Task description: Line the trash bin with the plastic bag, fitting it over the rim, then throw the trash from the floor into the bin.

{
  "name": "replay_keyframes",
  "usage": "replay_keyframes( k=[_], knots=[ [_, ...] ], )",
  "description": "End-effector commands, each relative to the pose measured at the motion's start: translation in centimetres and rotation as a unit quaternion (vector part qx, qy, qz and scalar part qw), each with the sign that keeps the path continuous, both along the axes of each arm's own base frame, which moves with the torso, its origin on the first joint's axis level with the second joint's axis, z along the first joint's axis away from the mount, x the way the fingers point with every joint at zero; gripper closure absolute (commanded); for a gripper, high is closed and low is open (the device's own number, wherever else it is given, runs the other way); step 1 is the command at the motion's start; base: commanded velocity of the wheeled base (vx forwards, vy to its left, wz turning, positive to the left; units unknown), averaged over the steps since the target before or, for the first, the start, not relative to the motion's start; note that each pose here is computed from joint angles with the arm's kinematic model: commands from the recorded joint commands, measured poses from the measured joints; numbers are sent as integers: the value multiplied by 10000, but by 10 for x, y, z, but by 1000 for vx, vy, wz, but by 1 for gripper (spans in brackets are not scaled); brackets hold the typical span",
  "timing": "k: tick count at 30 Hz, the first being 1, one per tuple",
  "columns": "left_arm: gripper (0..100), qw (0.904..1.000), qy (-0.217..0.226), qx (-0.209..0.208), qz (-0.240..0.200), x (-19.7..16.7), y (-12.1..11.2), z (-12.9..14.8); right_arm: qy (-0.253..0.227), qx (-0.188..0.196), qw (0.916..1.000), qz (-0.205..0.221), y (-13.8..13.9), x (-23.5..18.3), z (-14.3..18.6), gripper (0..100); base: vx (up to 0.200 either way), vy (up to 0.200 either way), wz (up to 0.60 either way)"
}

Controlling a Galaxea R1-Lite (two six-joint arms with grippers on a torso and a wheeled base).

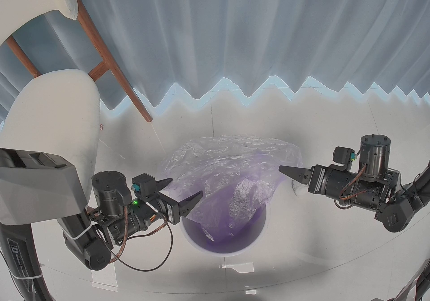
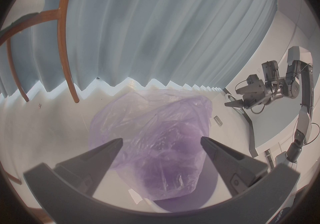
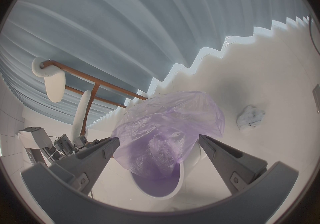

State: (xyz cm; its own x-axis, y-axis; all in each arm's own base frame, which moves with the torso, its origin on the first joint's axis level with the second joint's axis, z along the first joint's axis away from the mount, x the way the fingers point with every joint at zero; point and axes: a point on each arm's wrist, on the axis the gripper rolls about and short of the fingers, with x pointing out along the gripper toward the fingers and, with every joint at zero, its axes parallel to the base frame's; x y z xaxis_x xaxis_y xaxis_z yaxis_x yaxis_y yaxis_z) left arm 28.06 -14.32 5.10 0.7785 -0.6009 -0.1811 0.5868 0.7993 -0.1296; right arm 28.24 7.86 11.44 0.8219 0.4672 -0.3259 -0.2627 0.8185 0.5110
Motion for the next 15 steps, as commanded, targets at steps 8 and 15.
replay_keyframes(
  k=[8,15],
  knots=[
    [100,9993,165,274,-188,-32,7,3,-112,21,9999,15,0,-4,8,0,0,0,0],
    [100,9966,-78,739,-368,-40,15,2,-149,30,9999,15,0,-6,11,0,0,0,0]
  ],
)
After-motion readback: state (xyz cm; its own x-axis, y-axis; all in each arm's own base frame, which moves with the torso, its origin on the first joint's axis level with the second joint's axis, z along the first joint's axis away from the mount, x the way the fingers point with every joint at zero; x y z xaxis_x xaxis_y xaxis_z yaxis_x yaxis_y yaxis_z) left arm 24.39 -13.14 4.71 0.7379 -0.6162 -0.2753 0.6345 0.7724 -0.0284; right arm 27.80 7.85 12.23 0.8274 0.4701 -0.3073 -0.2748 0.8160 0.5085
